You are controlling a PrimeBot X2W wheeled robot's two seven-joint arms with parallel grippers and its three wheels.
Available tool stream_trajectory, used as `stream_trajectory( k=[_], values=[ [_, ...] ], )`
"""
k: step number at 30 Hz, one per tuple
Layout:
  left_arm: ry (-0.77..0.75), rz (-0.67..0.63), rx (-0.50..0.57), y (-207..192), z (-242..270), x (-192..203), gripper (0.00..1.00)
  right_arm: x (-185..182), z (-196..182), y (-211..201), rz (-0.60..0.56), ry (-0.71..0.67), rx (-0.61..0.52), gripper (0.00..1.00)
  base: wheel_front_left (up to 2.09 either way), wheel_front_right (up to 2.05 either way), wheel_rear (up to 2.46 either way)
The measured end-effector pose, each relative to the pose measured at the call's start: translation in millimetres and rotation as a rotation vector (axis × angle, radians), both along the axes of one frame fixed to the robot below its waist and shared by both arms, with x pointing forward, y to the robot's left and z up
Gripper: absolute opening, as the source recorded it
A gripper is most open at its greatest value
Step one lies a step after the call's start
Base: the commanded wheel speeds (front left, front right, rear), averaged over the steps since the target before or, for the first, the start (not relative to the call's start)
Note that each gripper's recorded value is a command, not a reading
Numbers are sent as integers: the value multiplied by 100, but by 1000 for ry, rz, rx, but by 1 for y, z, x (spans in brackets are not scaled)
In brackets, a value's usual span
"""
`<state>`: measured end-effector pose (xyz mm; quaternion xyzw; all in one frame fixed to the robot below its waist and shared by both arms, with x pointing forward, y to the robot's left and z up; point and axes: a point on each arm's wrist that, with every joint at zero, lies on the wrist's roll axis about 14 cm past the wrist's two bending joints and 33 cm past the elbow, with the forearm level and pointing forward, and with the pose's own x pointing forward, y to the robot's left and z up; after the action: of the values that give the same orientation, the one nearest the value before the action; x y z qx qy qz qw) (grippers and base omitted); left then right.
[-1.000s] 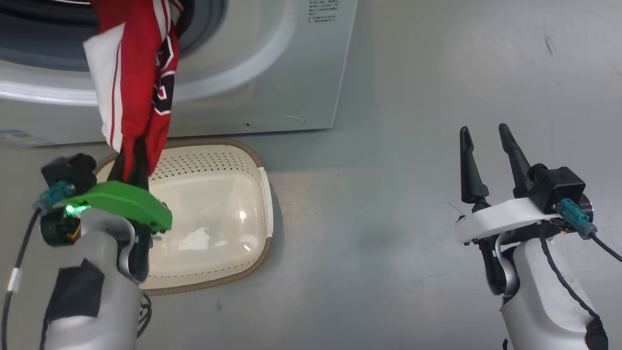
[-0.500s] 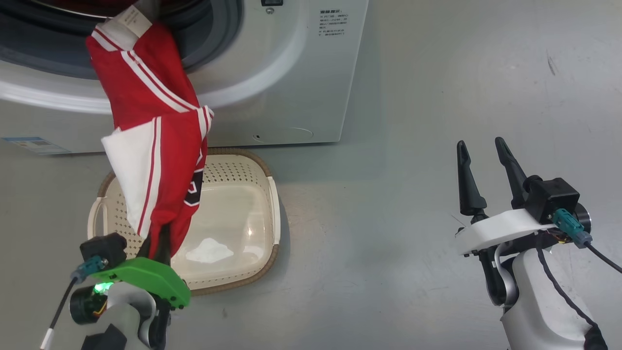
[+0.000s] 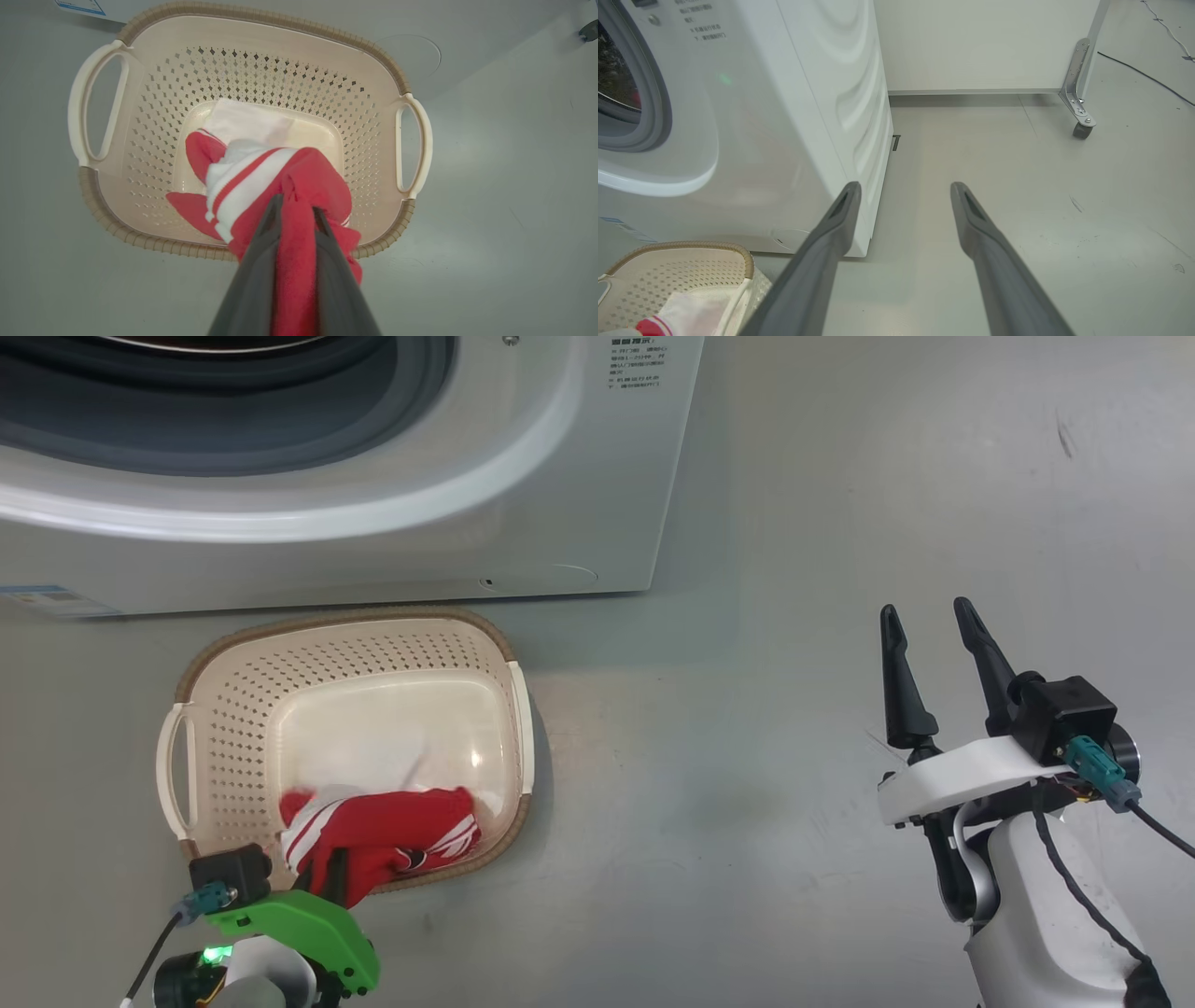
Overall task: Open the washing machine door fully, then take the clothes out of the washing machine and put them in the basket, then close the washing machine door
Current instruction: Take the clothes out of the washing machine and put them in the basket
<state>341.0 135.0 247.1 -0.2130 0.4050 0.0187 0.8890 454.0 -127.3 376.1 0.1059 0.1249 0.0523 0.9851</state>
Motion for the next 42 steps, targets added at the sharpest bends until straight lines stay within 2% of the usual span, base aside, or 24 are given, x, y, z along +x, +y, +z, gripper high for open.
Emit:
stream_trajectory(
  k=[7,15,19,38,39,40,41,42],
  values=[
    [22,-19,-2,-5,-11,9,0,1,-14,-6,-13,27,-8,100,0,0,0],
    [-75,-56,4,-12,-8,67,0,1,-34,-14,-30,69,-20,100,0,0,0],
    [-81,-73,33,-6,-16,82,0,0,-46,-17,-37,93,-23,100,0,0,0],
    [63,-110,54,-14,-91,82,0,3,-102,-33,-76,189,-45,100,0,0,0],
    [70,-115,61,-14,-94,80,26,3,-105,-34,-78,194,-47,100,0,0,0],
    [78,-118,63,-14,-98,78,67,2,-107,-36,-81,200,-49,100,0,0,0],
    [86,-120,65,-14,-101,76,100,2,-110,-37,-85,204,-51,100,0,0,0],
    [94,-120,64,-14,-103,74,100,2,-112,-38,-88,208,-53,100,0,0,0]
  ],
)
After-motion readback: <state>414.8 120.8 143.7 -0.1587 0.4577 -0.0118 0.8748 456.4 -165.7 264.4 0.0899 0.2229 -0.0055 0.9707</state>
